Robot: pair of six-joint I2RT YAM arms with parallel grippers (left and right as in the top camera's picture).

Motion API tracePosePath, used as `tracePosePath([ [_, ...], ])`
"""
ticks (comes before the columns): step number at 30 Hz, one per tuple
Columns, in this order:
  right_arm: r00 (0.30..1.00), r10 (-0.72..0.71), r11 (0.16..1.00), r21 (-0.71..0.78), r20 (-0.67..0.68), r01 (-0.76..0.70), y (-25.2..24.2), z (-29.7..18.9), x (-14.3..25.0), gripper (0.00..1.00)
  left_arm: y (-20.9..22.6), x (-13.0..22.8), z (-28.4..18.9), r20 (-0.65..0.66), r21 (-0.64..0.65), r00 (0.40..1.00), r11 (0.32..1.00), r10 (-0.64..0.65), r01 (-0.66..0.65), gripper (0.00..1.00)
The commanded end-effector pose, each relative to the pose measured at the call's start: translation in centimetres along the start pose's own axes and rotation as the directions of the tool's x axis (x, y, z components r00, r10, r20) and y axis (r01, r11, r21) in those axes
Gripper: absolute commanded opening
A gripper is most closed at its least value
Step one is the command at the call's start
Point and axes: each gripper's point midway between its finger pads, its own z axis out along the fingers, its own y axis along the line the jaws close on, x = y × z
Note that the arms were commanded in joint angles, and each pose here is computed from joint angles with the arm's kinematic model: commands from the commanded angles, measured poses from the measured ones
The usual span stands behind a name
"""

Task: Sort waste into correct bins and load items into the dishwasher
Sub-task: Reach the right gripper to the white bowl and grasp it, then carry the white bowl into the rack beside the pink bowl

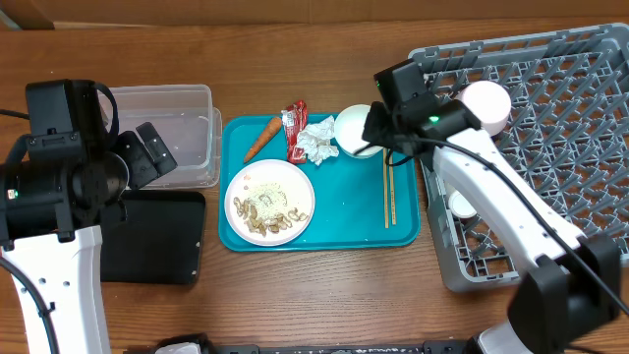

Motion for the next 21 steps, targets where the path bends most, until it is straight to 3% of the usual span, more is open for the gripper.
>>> tracePosePath([
  [1,0.958,0.253,0.967,0.046,-0.137,-0.249,-0.5,4.1,3.0,0.45,0.0,-0.4,-0.1,0.011,0.000,1.000,1.000,-0.019,0.019,1.00],
  [15,0.893,0.410,0.906,0.194,-0.186,-0.376,-2.8,10.9,5.9,0.45,0.0,-0.4,-0.1,0.011,0.000,1.000,1.000,-0.019,0.019,1.00],
  [16,0.893,0.410,0.907,0.192,-0.185,-0.376,-2.8,10.9,5.8,0.41,0.0,-0.4,-0.1,0.011,0.000,1.000,1.000,-0.019,0.019,1.00],
  [19,0.901,0.395,0.915,0.168,-0.180,-0.368,-2.3,10.8,5.4,0.16,0.0,-0.4,-0.1,0.011,0.000,1.000,1.000,-0.019,0.019,1.00],
  [21,0.917,0.355,0.932,0.145,-0.182,-0.332,-1.9,10.2,5.0,0.07,0.0,-0.4,-0.1,0.011,0.000,1.000,1.000,-0.019,0.019,1.00],
])
